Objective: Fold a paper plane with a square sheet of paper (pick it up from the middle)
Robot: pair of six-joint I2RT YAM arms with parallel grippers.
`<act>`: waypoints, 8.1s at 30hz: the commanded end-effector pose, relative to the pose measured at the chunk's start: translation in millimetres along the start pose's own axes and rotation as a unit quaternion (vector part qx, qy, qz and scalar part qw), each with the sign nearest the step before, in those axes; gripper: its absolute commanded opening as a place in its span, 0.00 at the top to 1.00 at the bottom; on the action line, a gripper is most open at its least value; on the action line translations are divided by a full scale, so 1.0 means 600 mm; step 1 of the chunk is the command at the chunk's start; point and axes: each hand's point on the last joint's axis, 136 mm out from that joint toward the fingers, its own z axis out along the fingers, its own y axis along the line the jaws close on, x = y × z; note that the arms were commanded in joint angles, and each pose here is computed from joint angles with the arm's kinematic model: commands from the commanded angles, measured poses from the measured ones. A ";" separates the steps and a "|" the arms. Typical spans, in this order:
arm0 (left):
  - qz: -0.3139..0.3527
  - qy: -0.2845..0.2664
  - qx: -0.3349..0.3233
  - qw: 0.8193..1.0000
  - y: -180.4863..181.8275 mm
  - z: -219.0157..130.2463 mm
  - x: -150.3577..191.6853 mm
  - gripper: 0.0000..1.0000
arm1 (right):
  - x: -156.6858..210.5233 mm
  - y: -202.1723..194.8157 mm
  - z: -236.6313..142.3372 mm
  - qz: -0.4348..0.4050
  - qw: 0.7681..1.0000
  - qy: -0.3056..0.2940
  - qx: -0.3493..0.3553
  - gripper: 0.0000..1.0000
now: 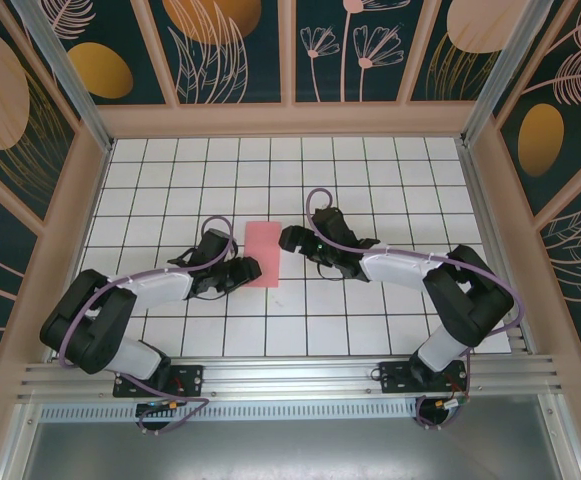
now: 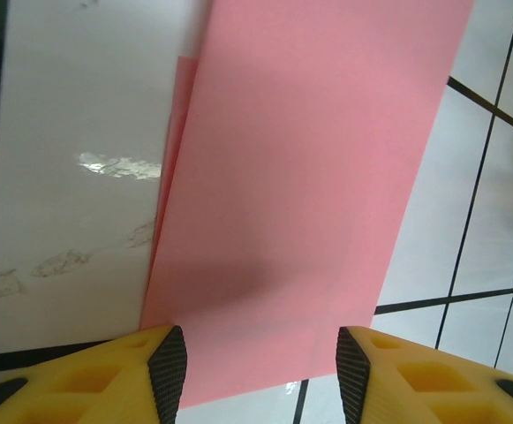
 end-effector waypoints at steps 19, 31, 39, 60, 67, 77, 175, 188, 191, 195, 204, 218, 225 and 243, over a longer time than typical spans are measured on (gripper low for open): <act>0.001 -0.055 0.025 0.998 -0.037 -0.019 -0.045 0.47 | 0.129 0.045 0.010 0.053 0.986 0.154 -0.040 0.30; 0.008 -0.061 0.038 0.997 -0.044 -0.015 -0.054 0.49 | 0.152 0.044 0.030 0.062 0.981 0.180 -0.040 0.36; 0.014 -0.051 0.031 0.998 -0.042 0.012 -0.062 0.52 | 0.156 0.044 0.038 0.063 0.980 0.185 -0.039 0.44; -0.008 -0.029 -0.031 0.999 0.013 0.031 -0.042 0.50 | 0.174 0.051 0.053 0.057 0.975 0.210 -0.039 0.47; -0.007 -0.029 -0.028 0.999 0.011 0.029 -0.042 0.50 | 0.176 0.051 0.050 0.059 0.975 0.211 -0.041 0.57; -0.001 -0.035 -0.013 0.999 -0.003 0.018 -0.045 0.50 | 0.162 0.032 0.049 0.065 0.980 0.186 -0.014 0.84; 0.084 -0.058 -0.016 0.995 -0.029 0.070 -0.127 0.63 | 0.079 0.080 0.075 0.031 0.986 0.149 -0.066 0.97; 0.082 -0.058 -0.020 0.995 -0.026 0.069 -0.127 0.67 | 0.083 0.076 0.100 0.026 0.986 0.150 -0.068 0.97; 0.082 -0.060 -0.024 0.995 -0.025 0.069 -0.128 0.70 | 0.083 0.073 0.105 0.026 0.986 0.150 -0.067 0.97; 0.083 -0.060 -0.028 0.994 -0.021 0.068 -0.128 0.72 | 0.082 0.074 0.110 0.025 0.986 0.149 -0.069 0.97; 0.082 -0.058 -0.033 0.994 -0.016 0.070 -0.126 0.73 | 0.078 0.075 0.117 0.026 0.987 0.144 -0.073 0.97; 0.082 -0.057 -0.035 0.994 -0.014 0.070 -0.125 0.73 | 0.083 0.065 0.128 0.025 0.986 0.149 -0.067 0.98; 0.082 -0.057 -0.035 0.994 -0.015 0.069 -0.125 0.73 | 0.083 0.066 0.131 0.023 0.986 0.150 -0.068 0.98; 0.083 -0.057 -0.035 0.994 -0.015 0.068 -0.124 0.73 | 0.085 0.059 0.138 0.020 0.986 0.152 -0.062 0.97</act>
